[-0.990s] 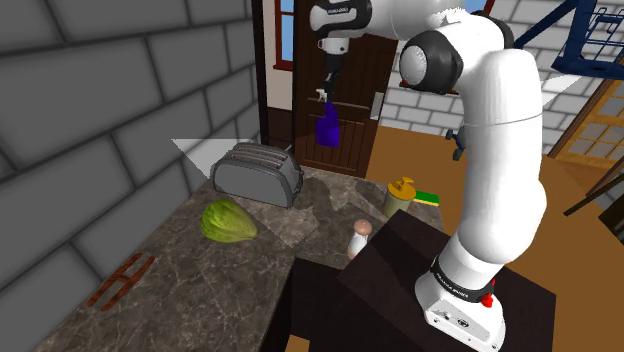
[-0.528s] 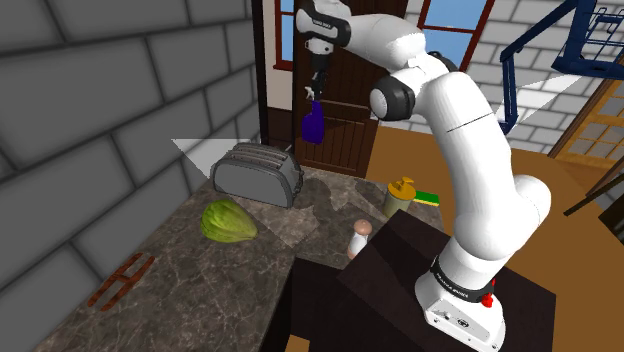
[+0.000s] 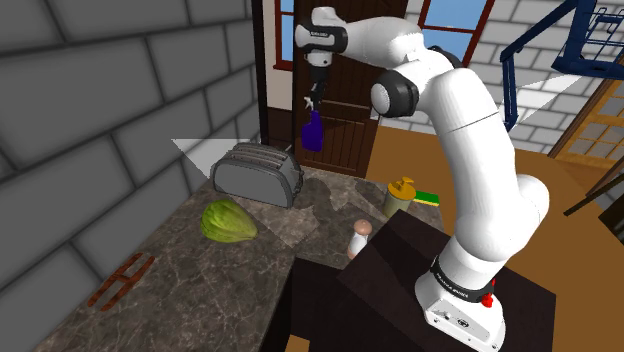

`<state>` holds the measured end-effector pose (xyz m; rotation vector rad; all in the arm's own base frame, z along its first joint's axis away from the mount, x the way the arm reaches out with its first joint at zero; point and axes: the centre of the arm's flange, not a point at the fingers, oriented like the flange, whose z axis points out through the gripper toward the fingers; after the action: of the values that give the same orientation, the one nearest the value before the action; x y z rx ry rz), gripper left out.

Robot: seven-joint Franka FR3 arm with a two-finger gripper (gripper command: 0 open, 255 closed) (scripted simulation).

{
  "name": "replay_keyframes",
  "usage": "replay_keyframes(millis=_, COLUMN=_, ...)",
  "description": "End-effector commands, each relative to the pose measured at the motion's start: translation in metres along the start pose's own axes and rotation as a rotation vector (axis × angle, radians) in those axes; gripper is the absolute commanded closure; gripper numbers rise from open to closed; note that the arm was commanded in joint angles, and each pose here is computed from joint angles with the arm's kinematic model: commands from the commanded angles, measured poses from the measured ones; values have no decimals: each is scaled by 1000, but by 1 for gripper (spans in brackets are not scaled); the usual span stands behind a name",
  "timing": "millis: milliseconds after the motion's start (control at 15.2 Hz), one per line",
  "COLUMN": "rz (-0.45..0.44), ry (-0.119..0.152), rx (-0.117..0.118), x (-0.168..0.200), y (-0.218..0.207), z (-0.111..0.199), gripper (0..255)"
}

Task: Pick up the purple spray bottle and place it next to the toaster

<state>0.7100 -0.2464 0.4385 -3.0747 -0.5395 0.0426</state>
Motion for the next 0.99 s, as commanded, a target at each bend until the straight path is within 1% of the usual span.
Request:
replay_keyframes(millis=0, rz=0, ry=1, rx=-1, x=0, y=0, z=10, gripper=255)
replay_keyframes(millis=924, rz=0, ry=1, rx=-1, x=2, y=2, z=84, gripper=255)
